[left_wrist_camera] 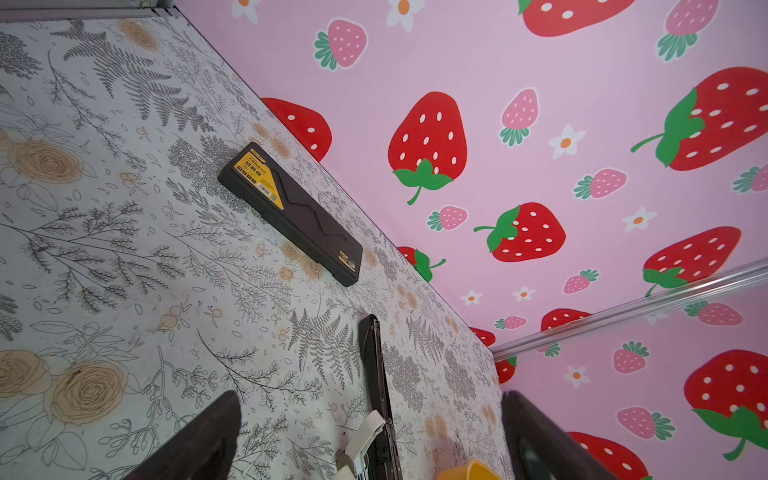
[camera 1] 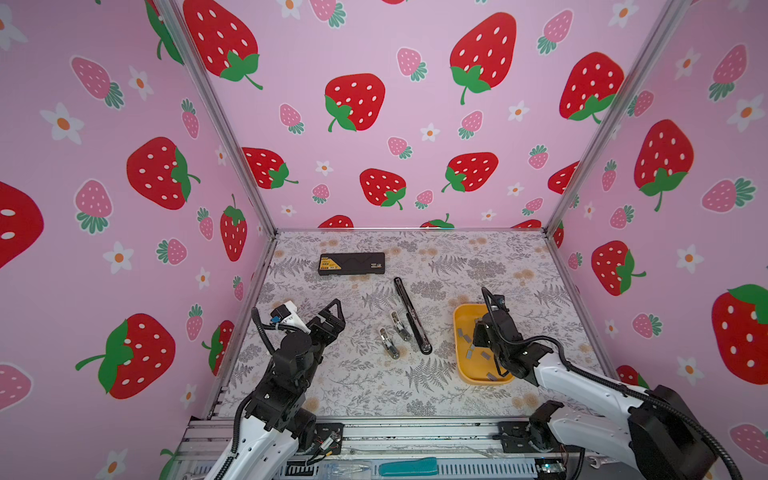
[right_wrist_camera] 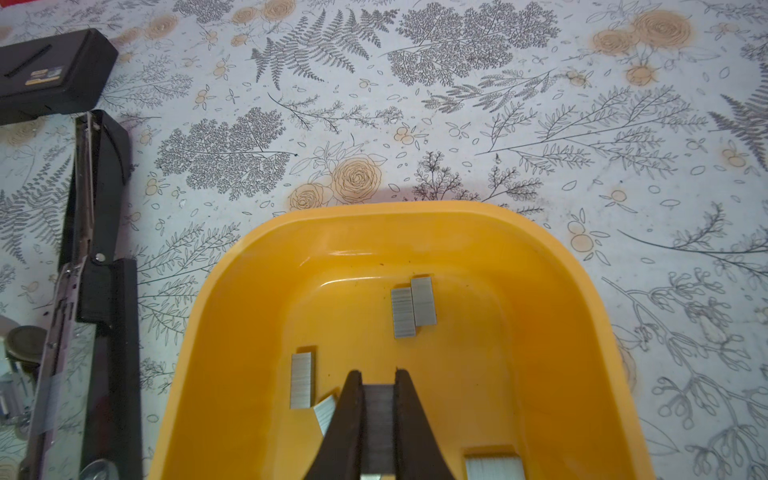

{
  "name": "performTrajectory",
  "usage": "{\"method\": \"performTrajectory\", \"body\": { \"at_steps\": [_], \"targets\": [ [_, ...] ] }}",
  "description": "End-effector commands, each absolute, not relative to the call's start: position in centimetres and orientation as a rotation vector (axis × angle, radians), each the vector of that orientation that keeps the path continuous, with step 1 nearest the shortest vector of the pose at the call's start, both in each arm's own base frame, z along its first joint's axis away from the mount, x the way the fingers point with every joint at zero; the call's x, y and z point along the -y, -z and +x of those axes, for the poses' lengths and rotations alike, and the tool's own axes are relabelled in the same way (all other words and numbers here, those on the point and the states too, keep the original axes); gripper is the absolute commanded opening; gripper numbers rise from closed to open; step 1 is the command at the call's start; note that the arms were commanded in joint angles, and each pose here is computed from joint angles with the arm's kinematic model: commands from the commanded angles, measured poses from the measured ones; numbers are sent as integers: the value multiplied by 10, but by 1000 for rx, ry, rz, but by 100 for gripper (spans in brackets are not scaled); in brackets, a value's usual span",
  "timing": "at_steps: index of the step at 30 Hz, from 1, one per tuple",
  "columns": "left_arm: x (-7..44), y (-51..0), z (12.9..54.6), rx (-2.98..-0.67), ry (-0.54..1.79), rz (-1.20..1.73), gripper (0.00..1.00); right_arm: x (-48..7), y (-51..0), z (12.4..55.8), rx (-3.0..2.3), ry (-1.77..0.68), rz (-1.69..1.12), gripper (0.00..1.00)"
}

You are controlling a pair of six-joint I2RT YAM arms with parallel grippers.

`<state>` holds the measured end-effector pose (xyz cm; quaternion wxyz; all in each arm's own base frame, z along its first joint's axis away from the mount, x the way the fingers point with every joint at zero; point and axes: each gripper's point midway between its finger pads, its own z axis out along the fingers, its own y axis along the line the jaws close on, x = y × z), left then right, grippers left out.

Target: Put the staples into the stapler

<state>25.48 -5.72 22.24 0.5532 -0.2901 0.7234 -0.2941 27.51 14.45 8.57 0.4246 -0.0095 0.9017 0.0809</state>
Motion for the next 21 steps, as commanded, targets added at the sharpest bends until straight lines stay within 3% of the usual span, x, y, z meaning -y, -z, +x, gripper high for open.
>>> {"method": "performTrajectory", "body": {
  "at_steps": [1,21],
  "targets": [
    [46,-235,255,-1650,662,-726,99,-151,-101,284,-2212,-218,-28,14],
    [54,-232,258,-1691,672,-710,99,-158,-109,281,-2193,-275,-35,14]
  ]
}}
